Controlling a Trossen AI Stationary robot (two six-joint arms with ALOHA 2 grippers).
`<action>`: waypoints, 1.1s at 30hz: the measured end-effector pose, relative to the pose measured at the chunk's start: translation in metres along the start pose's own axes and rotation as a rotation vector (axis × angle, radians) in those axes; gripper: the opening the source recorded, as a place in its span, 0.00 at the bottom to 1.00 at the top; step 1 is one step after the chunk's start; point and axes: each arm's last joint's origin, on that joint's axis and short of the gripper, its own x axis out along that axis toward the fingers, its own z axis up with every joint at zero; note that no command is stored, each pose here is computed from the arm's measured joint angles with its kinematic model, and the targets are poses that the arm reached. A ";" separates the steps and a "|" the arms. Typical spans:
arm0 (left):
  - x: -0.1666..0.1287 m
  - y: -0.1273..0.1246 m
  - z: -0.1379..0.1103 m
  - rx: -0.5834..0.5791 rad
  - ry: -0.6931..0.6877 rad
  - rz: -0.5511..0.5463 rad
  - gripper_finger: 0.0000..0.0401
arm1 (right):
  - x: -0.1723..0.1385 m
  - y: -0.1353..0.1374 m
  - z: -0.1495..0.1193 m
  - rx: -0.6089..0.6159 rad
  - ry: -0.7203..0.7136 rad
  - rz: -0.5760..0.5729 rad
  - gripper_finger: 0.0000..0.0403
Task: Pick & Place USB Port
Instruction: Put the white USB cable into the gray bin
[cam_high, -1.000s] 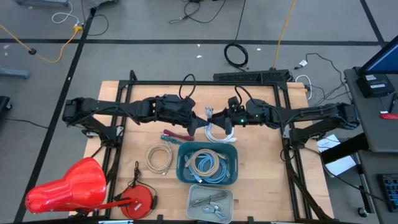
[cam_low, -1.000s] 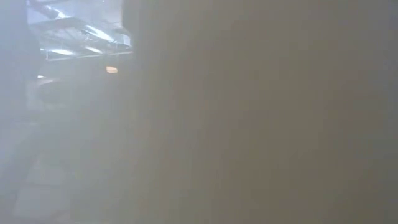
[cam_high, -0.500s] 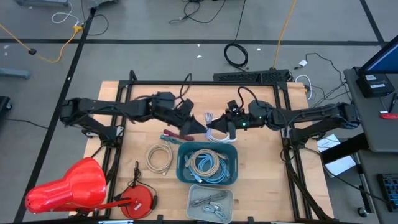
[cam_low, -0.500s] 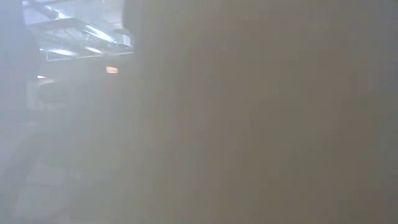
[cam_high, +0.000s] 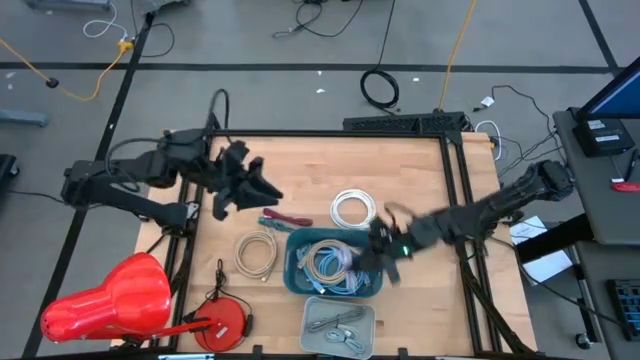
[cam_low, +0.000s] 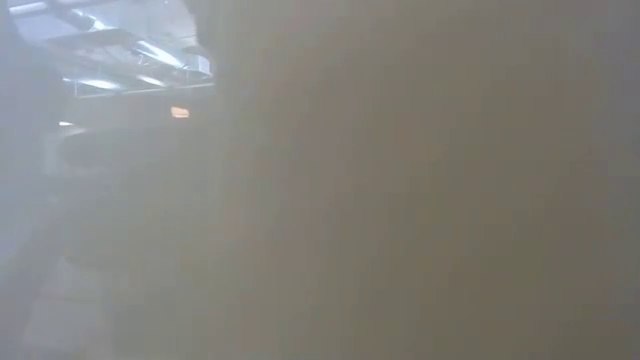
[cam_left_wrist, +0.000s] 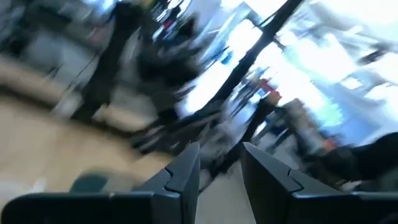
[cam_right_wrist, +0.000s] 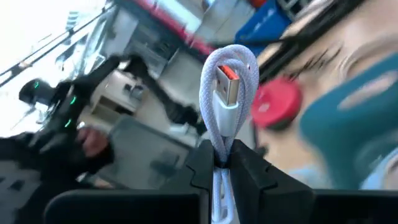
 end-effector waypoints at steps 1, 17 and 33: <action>-0.003 0.000 -0.005 -0.013 0.034 0.030 0.29 | 0.003 0.007 -0.012 0.011 0.012 -0.003 0.05; 0.002 -0.033 -0.053 -0.015 0.214 0.179 0.28 | 0.130 0.056 -0.069 -0.195 0.421 -0.652 0.05; -0.001 -0.063 -0.080 0.000 0.222 0.253 0.28 | 0.139 0.026 -0.132 -0.351 0.805 -0.729 0.05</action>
